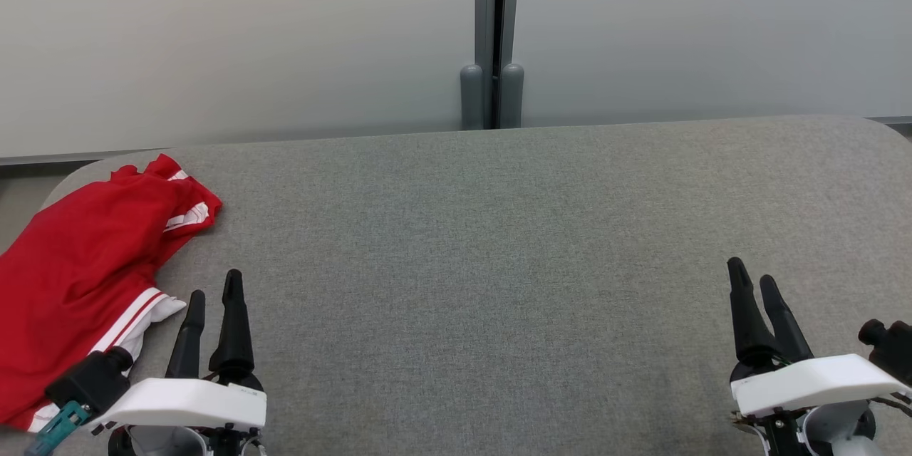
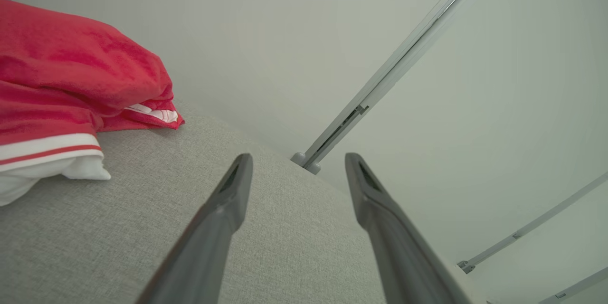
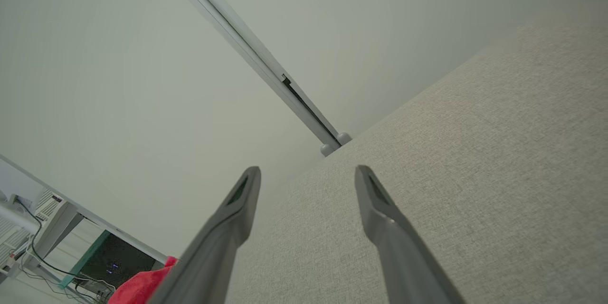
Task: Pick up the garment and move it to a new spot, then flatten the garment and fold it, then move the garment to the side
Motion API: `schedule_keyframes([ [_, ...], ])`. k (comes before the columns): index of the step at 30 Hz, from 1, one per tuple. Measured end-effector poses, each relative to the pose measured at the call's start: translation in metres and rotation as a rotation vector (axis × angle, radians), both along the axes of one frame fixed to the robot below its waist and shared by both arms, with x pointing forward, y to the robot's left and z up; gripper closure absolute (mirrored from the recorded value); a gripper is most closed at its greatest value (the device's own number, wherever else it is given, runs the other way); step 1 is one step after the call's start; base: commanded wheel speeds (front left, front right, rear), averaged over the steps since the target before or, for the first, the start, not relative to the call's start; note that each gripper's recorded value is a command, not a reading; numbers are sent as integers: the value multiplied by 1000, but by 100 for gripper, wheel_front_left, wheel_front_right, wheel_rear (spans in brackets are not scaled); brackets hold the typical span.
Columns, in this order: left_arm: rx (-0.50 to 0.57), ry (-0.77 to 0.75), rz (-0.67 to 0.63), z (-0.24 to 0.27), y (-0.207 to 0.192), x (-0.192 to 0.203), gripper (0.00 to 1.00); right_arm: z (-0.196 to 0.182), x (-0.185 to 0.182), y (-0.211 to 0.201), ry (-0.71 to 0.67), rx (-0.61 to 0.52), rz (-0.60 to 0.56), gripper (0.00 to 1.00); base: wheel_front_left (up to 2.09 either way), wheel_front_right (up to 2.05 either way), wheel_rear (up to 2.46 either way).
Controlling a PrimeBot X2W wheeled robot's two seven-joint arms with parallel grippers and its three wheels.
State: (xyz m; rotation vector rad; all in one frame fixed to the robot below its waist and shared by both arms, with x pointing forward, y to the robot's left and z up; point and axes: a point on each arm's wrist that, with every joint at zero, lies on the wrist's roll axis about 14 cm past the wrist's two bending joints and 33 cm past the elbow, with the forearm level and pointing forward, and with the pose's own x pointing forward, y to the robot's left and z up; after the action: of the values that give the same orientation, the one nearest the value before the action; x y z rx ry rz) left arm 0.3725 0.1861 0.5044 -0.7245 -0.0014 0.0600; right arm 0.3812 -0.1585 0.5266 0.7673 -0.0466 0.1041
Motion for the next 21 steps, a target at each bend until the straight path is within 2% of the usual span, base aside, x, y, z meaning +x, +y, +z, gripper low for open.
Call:
schedule_keyframes([
  [21, 202, -51, 9, 12, -2, -2, 0, 1, 1, 9, -44, -219, 11, 0, 0, 0, 0],
])
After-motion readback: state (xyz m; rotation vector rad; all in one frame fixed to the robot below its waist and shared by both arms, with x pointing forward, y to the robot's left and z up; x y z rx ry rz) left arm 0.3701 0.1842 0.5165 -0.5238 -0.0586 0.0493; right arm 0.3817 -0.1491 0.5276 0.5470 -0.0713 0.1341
